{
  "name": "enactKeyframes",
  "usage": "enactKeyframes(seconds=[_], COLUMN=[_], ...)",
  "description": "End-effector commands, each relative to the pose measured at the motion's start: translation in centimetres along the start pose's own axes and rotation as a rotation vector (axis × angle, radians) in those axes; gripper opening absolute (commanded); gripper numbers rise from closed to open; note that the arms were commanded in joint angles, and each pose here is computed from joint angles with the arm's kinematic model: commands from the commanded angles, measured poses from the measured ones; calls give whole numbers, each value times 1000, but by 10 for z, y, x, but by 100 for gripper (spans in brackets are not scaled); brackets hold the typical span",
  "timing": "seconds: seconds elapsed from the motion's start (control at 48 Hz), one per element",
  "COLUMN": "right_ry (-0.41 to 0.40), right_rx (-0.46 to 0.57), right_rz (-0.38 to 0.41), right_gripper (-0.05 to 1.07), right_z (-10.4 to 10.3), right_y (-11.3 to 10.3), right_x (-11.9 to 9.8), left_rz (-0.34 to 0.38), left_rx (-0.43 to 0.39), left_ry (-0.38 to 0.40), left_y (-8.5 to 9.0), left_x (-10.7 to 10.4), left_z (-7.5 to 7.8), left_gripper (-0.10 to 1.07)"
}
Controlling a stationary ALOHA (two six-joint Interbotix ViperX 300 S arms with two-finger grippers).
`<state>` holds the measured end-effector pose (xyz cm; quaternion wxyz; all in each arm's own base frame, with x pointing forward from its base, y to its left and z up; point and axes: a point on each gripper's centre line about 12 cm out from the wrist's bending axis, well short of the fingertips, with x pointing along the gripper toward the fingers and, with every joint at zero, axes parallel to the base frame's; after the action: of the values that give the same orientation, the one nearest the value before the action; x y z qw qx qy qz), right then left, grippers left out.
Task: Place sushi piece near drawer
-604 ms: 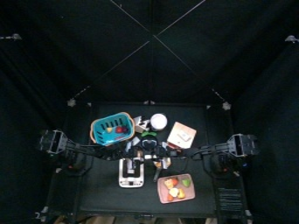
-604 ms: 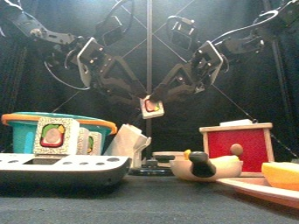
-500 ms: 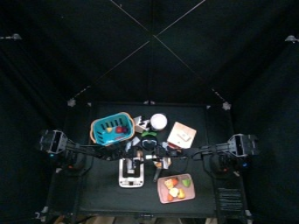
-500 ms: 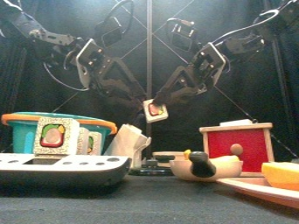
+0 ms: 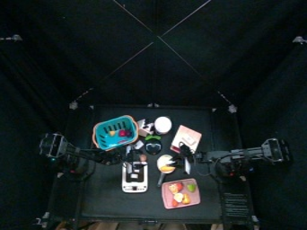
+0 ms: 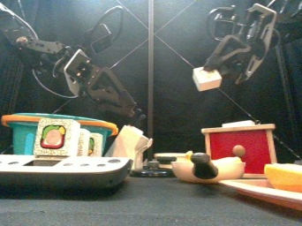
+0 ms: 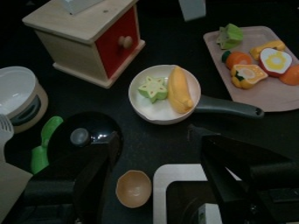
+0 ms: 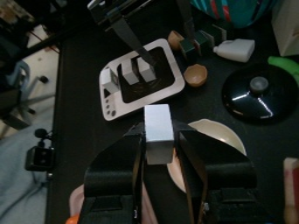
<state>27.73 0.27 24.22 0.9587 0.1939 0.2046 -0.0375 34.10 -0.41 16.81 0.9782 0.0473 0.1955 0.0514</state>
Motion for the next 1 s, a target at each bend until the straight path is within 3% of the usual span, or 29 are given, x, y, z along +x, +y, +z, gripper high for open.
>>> enactKeyframes(seconds=[0.0, 0.188, 0.333, 0.604, 0.75, 0.979], right_ry=[-53, -48, 0, 59, 125, 86], right_rx=[87, 202, 254, 219, 245, 274], right_rz=[17, -13, -97, -226, -332, -481], right_gripper=[47, 47, 47, 47, 47, 47], right_z=[-2, -3, 15, 60, 63, 53], right_y=[-2, -13, -31, -50, -58, -53], right_x=[-21, -31, -32, -54, -63, -81], left_rz=[-3, -6, -5, -3, 1, 6], left_rx=[-5, -19, -28, -29, -36, -36], left_ry=[-32, -30, -25, -2, 7, 11], left_y=[-3, -6, -6, -6, -6, -3], left_x=[-2, -3, -3, -6, -7, -7], left_z=[9, 8, 7, -2, -5, -6], left_gripper=[97, 97, 97, 97, 97, 97])
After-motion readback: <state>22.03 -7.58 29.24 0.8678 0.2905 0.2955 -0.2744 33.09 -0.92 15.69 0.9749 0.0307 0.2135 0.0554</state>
